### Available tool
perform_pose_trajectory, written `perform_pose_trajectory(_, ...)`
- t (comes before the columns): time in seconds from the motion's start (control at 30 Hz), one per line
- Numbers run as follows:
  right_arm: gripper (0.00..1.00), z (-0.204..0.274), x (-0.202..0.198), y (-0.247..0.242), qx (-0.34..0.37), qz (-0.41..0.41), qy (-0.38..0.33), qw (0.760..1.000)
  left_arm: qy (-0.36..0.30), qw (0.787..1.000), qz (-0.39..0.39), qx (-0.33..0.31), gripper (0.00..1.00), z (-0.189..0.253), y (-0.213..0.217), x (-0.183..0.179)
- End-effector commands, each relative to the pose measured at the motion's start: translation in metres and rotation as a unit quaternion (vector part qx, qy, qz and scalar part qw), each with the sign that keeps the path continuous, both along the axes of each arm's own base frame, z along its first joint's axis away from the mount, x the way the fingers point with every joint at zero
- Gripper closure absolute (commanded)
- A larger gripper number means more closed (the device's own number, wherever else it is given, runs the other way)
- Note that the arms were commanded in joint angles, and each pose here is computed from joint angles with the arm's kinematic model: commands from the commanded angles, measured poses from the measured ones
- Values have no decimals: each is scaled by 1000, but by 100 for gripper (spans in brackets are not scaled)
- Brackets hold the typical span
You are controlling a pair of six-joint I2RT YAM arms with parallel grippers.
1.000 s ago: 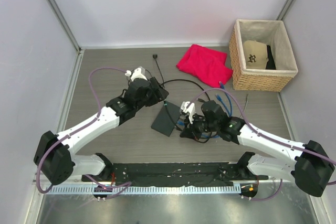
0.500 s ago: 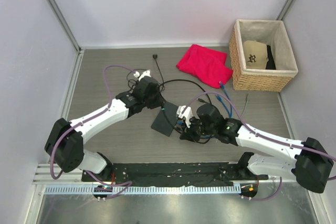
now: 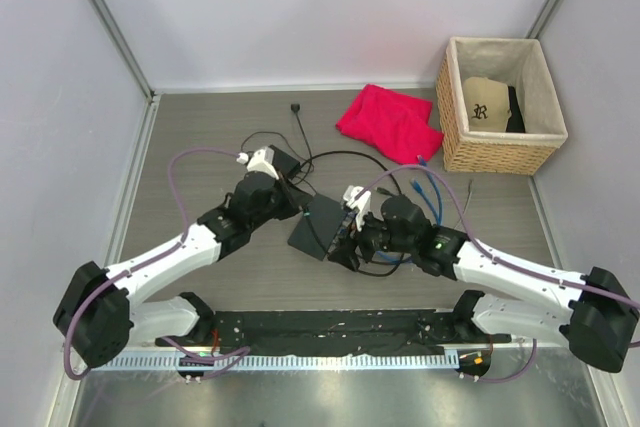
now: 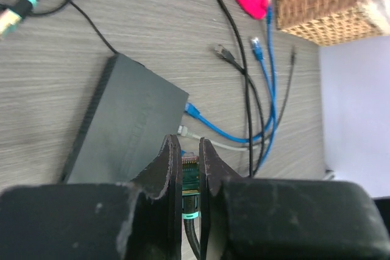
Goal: Insert the plug into the switch port
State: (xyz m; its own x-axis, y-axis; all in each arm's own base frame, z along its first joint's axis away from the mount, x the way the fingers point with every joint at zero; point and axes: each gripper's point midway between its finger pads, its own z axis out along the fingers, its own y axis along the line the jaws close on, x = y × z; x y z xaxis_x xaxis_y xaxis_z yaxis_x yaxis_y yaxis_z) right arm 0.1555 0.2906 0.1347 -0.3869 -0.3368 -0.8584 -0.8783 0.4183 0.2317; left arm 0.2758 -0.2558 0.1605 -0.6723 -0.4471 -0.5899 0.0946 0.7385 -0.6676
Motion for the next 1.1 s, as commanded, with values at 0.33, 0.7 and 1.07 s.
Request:
perform_pose_trajectory(0.33,27,119,42,26,324,-65,53,942,-143,960,-54,-235,100,93,-25,-14)
perform_pose_trajectory(0.7,34,130,65,17,403,-51,113,907,-178,942,-78,-274,100,116,-25,-26)
perform_pose_trajectory(1.07,52,142,59,26,442,7,131,887,-197,930,-96,-296,100,132,-29,-31)
